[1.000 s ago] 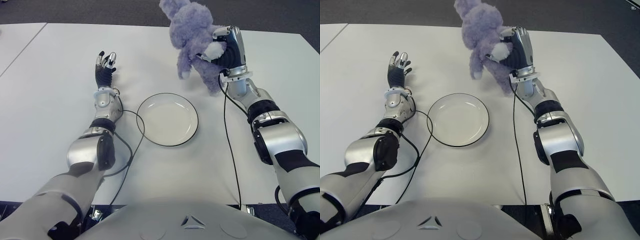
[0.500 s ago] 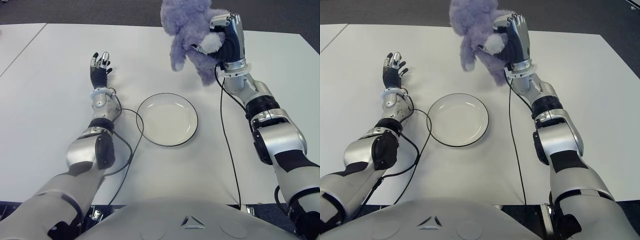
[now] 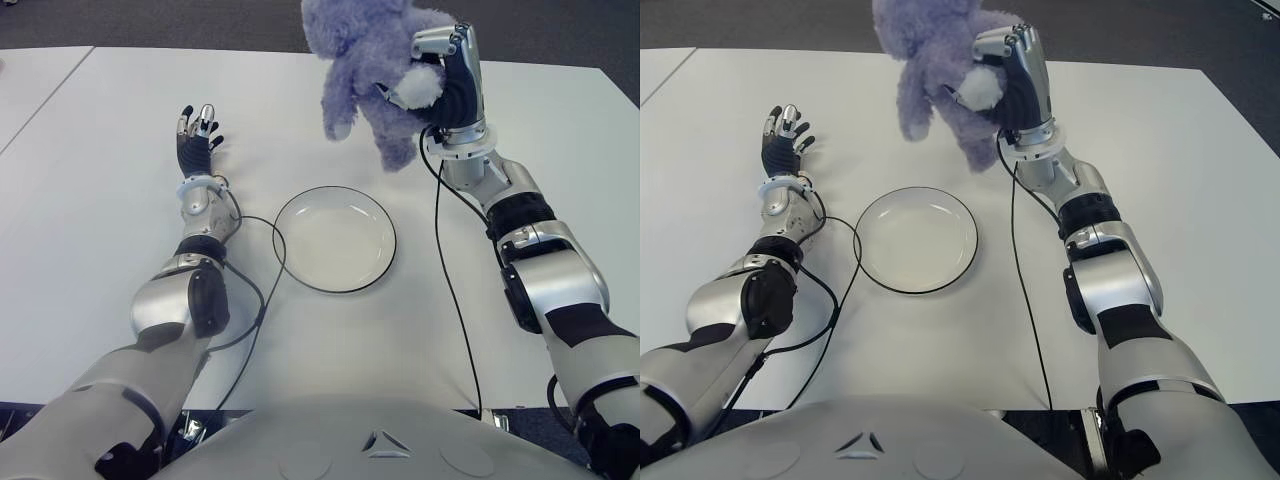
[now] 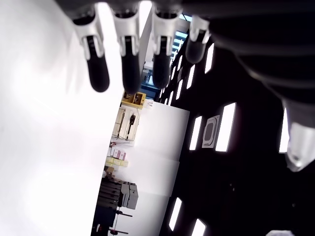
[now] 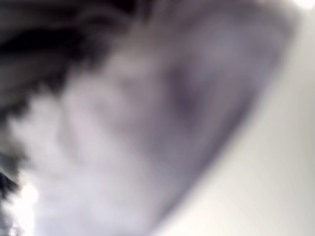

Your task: Put the doll into the plate.

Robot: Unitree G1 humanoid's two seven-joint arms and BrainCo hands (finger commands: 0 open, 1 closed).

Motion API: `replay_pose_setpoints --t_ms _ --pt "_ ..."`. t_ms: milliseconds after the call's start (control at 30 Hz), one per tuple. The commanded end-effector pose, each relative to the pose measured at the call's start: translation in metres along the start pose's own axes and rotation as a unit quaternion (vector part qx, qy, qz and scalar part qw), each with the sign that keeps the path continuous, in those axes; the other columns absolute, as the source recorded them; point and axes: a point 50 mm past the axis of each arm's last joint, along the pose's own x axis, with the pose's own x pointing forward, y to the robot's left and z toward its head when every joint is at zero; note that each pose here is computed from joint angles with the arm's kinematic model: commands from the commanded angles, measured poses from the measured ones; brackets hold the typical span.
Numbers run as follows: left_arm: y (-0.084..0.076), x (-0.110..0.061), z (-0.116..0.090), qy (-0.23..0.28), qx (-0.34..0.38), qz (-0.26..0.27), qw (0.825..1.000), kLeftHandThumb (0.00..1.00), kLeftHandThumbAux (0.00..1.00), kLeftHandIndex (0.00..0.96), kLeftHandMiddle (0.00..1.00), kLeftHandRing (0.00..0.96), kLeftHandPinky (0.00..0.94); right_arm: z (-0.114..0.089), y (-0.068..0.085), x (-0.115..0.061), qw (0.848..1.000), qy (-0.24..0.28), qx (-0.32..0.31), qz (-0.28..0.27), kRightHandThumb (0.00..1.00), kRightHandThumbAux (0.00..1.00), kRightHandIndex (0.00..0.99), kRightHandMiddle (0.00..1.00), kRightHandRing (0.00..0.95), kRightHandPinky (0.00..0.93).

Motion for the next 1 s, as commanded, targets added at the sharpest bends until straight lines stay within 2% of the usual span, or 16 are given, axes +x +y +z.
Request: replay_pose_setpoints --t_ms 33,267,500,533,633,733,867,1000 --pt "0.044 -0.072 -0.106 0.241 0.023 0.062 0.968 0.000 0.542 0.113 0.215 0.239 0.268 0.017 0.005 -0.009 0.998 -0.025 0.064 0.012 0.366 0.848 0.811 0.898 0.884 0.879" --pt "0.042 -0.071 -0.106 0.242 0.025 0.063 0.968 0.000 0.547 0.114 0.220 0.246 0.273 0.022 0.005 -0.012 0.993 -0.027 0.107 0.032 0.408 0.832 0.801 0.897 0.880 0.873" --pt "0.041 -0.072 -0.106 0.243 0.030 0.063 0.967 0.000 0.546 0.116 0.218 0.245 0.269 0.032 0.013 -0.029 0.983 -0.021 0.161 0.087 0.421 0.833 0.736 0.871 0.865 0.855" --pt "0.041 -0.072 -0.106 0.244 0.031 0.063 0.967 0.000 0.546 0.115 0.217 0.245 0.267 0.034 0.015 -0.031 0.981 -0.020 0.168 0.093 0.523 0.794 0.629 0.863 0.859 0.850" --pt "0.041 -0.073 -0.107 0.243 0.033 0.061 0.967 0.000 0.545 0.113 0.216 0.245 0.269 0.038 0.018 -0.035 0.977 -0.017 0.182 0.110 0.645 0.746 0.501 0.854 0.852 0.846" --pt "0.041 -0.073 -0.107 0.243 0.032 0.060 0.968 0.000 0.541 0.111 0.215 0.245 0.276 0.040 0.022 -0.038 0.973 -0.014 0.192 0.126 0.685 0.730 0.459 0.858 0.857 0.860" --pt "0.039 -0.072 -0.107 0.245 0.029 0.058 0.967 0.000 0.534 0.107 0.205 0.235 0.264 0.042 0.031 -0.052 0.967 -0.007 0.201 0.156 0.701 0.725 0.442 0.875 0.874 0.880" --pt "0.039 -0.072 -0.107 0.243 0.024 0.059 0.968 0.000 0.526 0.103 0.208 0.242 0.288 0.043 0.034 -0.055 0.964 -0.016 0.198 0.179 0.703 0.724 0.439 0.888 0.886 0.888"
